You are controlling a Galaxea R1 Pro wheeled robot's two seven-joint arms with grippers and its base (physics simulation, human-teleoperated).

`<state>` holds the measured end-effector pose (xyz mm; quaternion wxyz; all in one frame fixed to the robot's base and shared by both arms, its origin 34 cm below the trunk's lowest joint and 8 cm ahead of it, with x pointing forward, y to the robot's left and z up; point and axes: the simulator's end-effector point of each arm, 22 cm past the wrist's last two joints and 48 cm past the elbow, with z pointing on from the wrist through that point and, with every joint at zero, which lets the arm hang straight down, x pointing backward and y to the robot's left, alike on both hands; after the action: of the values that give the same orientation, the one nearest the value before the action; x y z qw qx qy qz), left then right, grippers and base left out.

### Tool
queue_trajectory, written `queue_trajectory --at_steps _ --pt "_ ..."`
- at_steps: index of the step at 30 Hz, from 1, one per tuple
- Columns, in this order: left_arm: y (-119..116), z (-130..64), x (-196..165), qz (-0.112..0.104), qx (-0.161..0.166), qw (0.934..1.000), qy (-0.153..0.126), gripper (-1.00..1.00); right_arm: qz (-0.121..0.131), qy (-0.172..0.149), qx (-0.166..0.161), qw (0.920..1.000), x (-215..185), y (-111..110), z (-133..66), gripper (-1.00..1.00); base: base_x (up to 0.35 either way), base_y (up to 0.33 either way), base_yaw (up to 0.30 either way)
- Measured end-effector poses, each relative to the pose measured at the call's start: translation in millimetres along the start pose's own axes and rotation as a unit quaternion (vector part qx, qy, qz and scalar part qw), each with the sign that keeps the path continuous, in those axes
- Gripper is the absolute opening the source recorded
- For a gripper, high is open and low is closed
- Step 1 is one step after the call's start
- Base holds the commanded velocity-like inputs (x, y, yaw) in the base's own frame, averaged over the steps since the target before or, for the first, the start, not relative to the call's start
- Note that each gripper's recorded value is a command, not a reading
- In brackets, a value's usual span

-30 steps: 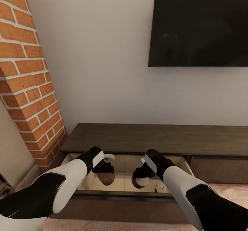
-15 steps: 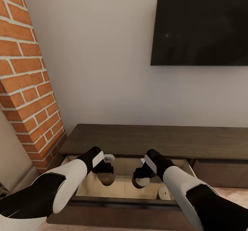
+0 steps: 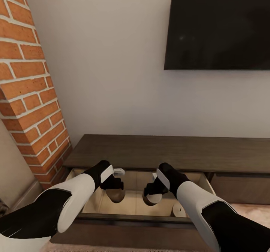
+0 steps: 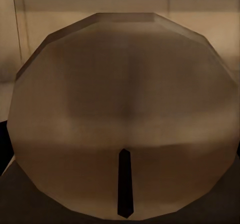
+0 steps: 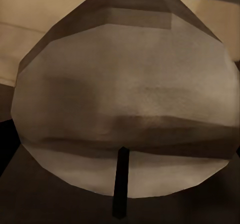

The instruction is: Place each of the two pumpkins and all three candles from the living room inside a cabinet in the living room (use any cabinet), then make sure every cabinet is closed, and position the cauldron so it is next to a table in the living room.

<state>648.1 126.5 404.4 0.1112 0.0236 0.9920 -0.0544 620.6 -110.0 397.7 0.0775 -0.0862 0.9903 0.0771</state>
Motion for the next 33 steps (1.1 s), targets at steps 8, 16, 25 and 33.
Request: queue_trajectory --at_steps 8,16,25,33 --pt "1.8 17.5 8.4 -0.001 0.000 0.9999 0.010 -1.00 0.002 0.010 -0.001 1.0000 7.0 -1.8 17.2 -1.00 0.000 0.000 0.001" --pt "3.9 39.5 19.4 -0.003 0.001 0.9995 0.031 -1.00 0.005 0.030 -0.004 0.9995 16.9 -4.1 38.9 -1.00 0.000 0.000 0.068" --pt "4.6 47.2 23.4 -0.004 0.001 0.9993 0.038 -1.00 0.006 0.037 -0.006 0.9993 20.5 -4.7 46.2 -1.00 0.007 0.000 0.038" --pt "4.8 47.1 23.5 -0.004 0.001 0.9993 0.038 -1.00 0.006 0.037 -0.005 0.9993 20.6 -4.9 46.1 -1.00 0.239 0.000 0.001"
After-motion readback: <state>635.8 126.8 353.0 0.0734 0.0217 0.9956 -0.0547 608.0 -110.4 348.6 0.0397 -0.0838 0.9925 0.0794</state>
